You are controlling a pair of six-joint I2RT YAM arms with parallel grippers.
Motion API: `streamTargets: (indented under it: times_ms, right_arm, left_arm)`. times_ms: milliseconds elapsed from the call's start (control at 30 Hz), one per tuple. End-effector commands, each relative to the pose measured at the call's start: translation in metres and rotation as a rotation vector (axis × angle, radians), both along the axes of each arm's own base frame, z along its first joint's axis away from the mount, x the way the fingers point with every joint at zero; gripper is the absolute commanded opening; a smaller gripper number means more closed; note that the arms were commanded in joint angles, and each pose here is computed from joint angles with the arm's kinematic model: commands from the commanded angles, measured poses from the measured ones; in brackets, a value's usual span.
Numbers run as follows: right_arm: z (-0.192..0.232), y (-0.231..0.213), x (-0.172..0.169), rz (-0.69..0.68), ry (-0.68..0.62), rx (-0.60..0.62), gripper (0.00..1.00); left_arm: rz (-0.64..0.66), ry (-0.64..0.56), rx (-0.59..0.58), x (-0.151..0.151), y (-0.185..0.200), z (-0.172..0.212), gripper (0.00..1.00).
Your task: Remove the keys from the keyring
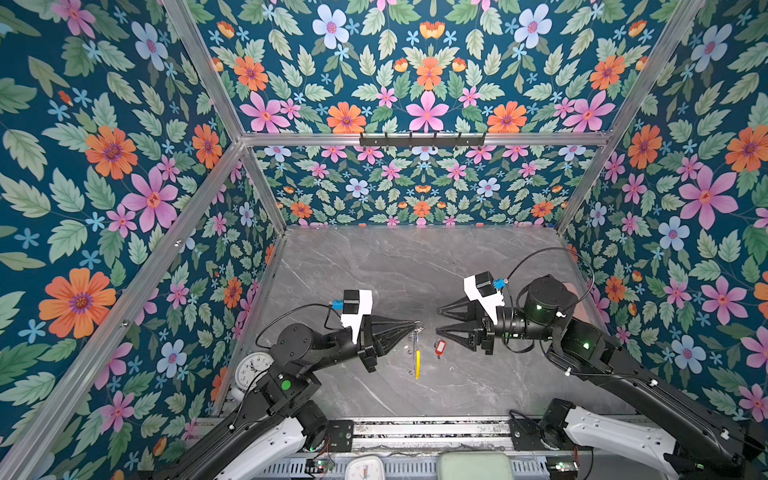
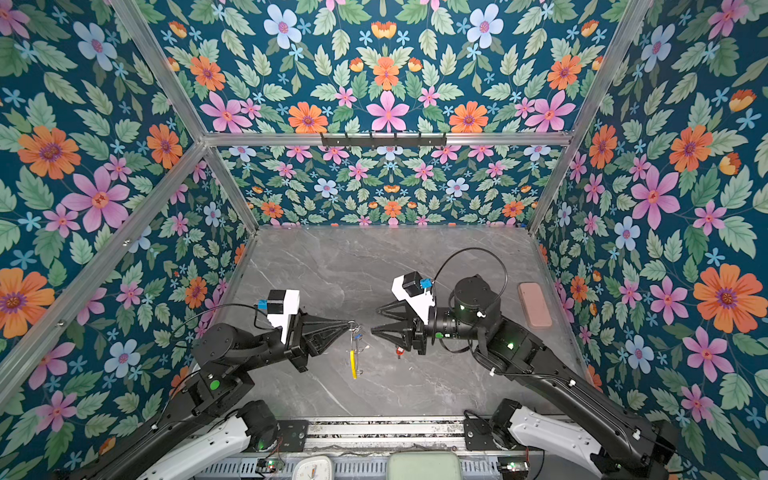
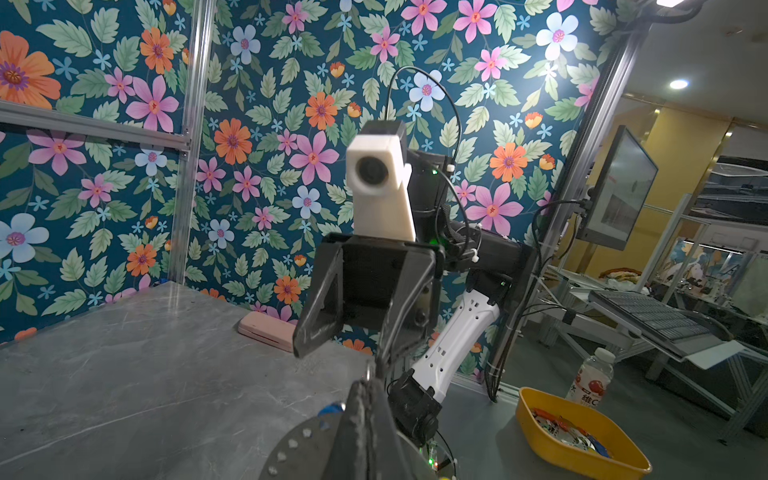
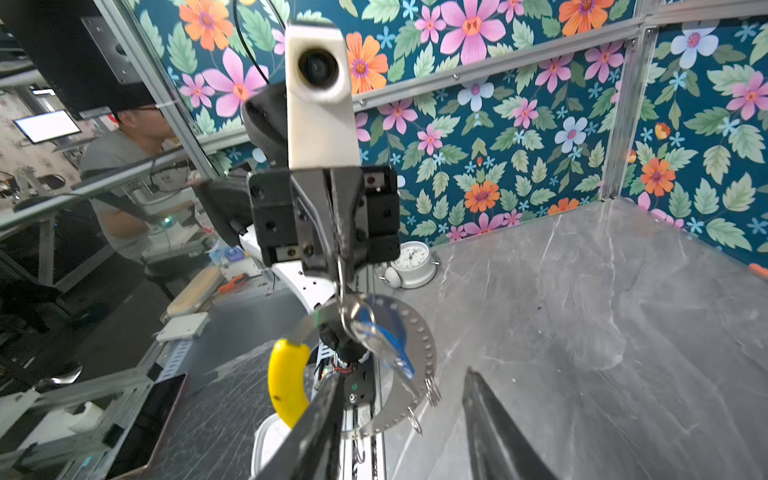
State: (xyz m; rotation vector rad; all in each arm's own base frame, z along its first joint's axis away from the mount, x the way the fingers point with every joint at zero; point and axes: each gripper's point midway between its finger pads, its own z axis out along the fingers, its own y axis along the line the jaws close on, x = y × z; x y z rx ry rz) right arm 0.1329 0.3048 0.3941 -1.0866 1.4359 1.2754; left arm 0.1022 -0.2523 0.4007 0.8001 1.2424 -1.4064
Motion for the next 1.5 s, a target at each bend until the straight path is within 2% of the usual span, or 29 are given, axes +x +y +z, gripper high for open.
streamTargets:
  times_ms: [0, 200, 533, 767, 900, 1033, 1167, 1333, 1467]
  right_arm:
    - [0.020, 0.009, -0.006, 0.087, 0.002, 0.063, 0.45]
    - [0.009, 0.021, -0.010, 0.153, 0.024, 0.041, 0.36]
    - [-0.004, 0.030, -0.011, 0.162, 0.036, 0.013, 0.18]
    - [-0.011, 0.036, -0.011, 0.168, 0.047, -0.003, 0.14]
    - [-0.010, 0.033, -0.011, 0.157, 0.044, -0.005, 0.17]
    - [-0.003, 0.020, -0.010, 0.123, 0.032, 0.000, 0.37]
    - [0.019, 0.001, -0.009, 0.099, 0.020, 0.058, 0.47]
    - [0.031, 0.014, -0.008, 0.164, 0.075, 0.080, 0.47]
    - [0.030, 0.020, -0.009, 0.205, 0.103, 0.098, 0.37]
  left_arm:
    - [-0.018, -0.042, -0.036, -0.005, 0.001, 0.010, 0.00]
    - [0.007, -0.035, -0.055, -0.001, 0.003, 0.012, 0.00]
    - [-0.004, -0.038, -0.081, -0.001, 0.003, 0.015, 0.00]
    - [-0.004, -0.045, -0.095, -0.002, 0.003, 0.018, 0.00]
    - [-0.011, -0.045, -0.091, -0.002, 0.003, 0.018, 0.00]
    - [-0.004, -0.050, -0.071, -0.003, 0.003, 0.014, 0.00]
    - [-0.013, -0.055, -0.066, -0.006, 0.004, 0.012, 0.00]
    - [-0.020, -0.065, -0.077, -0.007, 0.004, 0.013, 0.00]
    - [-0.001, -0.060, -0.082, -0.004, 0.005, 0.012, 0.00]
